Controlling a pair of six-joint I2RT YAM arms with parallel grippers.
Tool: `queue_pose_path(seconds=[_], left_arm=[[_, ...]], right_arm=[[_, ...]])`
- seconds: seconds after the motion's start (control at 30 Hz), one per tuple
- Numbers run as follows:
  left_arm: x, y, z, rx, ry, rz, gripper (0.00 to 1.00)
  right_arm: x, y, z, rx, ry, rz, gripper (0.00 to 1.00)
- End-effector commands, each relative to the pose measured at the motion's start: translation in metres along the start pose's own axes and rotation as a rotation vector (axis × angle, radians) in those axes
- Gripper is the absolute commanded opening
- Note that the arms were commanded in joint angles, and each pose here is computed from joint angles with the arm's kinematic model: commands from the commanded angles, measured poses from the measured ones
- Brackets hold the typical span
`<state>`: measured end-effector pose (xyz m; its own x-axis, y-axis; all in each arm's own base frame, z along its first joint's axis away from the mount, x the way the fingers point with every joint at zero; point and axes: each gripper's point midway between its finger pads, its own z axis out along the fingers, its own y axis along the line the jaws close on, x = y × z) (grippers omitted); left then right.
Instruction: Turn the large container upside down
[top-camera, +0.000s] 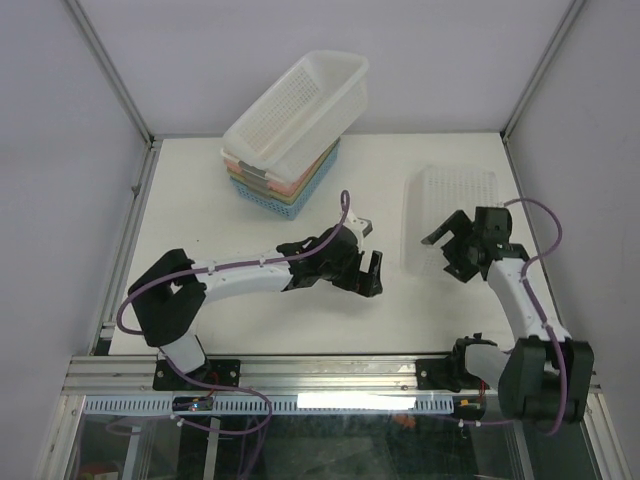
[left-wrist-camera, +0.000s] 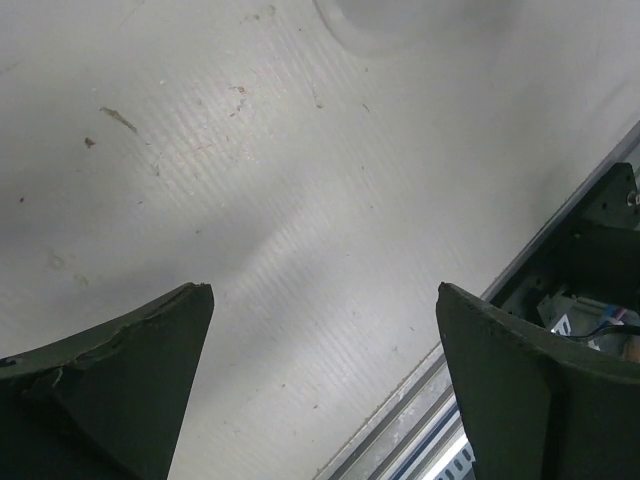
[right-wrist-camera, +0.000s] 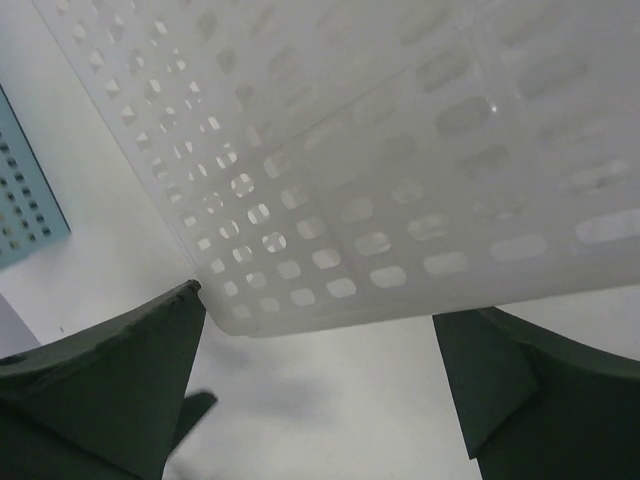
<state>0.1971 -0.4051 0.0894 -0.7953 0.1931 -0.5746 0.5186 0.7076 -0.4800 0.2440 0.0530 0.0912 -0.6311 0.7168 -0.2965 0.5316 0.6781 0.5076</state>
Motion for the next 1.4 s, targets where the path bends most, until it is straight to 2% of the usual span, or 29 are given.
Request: queue_pose_path(seconds=[0.0, 0.13, 0.27, 0.4, 0.53, 0.73, 0.93, 1.17, 1.37], left_arm=[[-0.023, -0.009, -0.033, 0.014, -0.086, 0.079, 0.99], [-0.025, -0.006, -0.042, -0.002, -0.1, 0.089, 0.99], [-0.028, -0.006, -0.05, -0.006, -0.117, 0.089, 0.99], [-0.034, -0.01, -0.056, 0.001, -0.138, 0.095, 0.99], [-0.042, -0.013, -0.065, 0.006, -0.174, 0.095, 0.99], [-0.041, -0.007, -0.078, -0.004, -0.209, 0.085, 0.99], [-0.035, -0.01, -0.082, 0.018, -0.202, 0.05, 0.99], [-0.044, -0.015, -0.094, 0.036, -0.238, 0.075, 0.99], [-0.068, -0.047, -0.115, 0.127, -0.273, 0.118, 0.99]], right_arm=[[-0.118, 0.053, 0.009, -0.098, -0.311, 0.031, 0.99], [-0.165, 0.052, 0.023, -0.014, -0.318, 0.032, 0.99], [-0.176, 0.062, 0.004, -0.009, -0.327, -0.036, 0.99], [-0.152, 0.09, -0.026, -0.174, -0.364, -0.151, 0.99], [-0.097, 0.119, -0.025, -0.31, -0.314, -0.299, 0.99], [-0.076, 0.122, 0.026, -0.193, -0.212, -0.327, 0.99], [-0.125, 0.11, 0.064, 0.006, -0.3, -0.274, 0.99], [-0.183, 0.089, 0.08, 0.148, -0.391, -0.19, 0.99], [-0.187, 0.083, 0.067, 0.221, -0.381, -0.174, 0.99]])
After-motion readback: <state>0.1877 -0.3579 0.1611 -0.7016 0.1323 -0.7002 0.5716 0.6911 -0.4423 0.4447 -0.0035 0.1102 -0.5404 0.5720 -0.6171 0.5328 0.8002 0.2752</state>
